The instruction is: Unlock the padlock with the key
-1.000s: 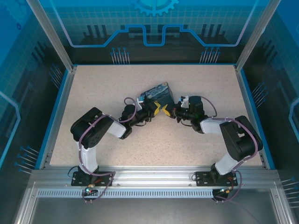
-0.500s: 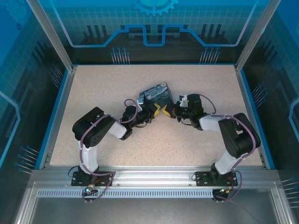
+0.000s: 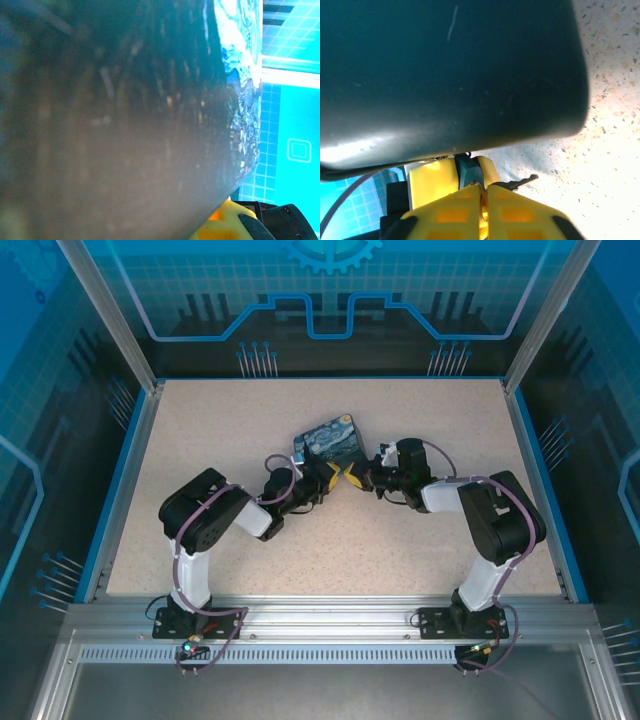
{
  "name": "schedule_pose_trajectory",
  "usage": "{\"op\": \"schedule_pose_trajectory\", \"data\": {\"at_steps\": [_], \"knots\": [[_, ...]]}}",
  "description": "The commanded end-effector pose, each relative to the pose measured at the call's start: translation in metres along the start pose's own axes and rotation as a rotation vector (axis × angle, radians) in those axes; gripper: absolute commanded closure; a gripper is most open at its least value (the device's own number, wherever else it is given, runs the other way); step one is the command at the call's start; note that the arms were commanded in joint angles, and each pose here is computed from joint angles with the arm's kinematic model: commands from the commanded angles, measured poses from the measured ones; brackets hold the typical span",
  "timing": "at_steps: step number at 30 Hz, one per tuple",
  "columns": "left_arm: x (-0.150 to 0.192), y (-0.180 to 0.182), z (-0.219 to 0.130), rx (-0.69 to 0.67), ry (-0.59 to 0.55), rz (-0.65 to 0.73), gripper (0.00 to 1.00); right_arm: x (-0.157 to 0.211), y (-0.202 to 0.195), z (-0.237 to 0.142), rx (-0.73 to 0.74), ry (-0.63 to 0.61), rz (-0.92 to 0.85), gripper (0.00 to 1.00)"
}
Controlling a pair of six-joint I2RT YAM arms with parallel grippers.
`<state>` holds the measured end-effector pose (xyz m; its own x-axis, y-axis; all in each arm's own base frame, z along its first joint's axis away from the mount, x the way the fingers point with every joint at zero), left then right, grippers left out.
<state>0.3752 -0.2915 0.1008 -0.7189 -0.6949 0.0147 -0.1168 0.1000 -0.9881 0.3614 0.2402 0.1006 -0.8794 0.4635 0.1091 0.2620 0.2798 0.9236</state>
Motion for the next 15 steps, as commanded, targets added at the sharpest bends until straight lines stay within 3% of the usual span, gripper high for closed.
{"op": "schedule_pose_trajectory", "data": {"at_steps": [1,5,8,15], "knots": [[0.034,0.000,-0.001,0.020,0.111,0.008,1.00,-0.009,0.024,-0.005,-0.055,-0.027,-0.068,0.78],[0.024,0.004,-0.001,0.016,0.085,0.006,1.00,-0.009,0.016,-0.009,-0.034,-0.028,-0.061,0.53],[0.019,0.006,-0.001,0.019,0.073,0.003,1.00,-0.007,0.007,-0.012,-0.020,-0.038,-0.050,0.41],[0.014,0.009,-0.001,0.002,0.066,0.020,1.00,0.002,-0.007,-0.024,0.017,-0.043,-0.060,0.29]]}}
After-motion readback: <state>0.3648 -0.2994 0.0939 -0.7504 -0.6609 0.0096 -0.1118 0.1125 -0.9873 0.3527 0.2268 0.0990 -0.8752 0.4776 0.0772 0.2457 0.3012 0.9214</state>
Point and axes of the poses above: each hand's point on the last joint's axis, 136 mm out from that joint toward the fingers, its own z axis out along the fingers, its own y axis along the line the jaws close on, x = y × z, the point moved 1 cm from there along -z, back along the fingers, and after that the axes turned 4 degrees about z, right-handed, at the moved point
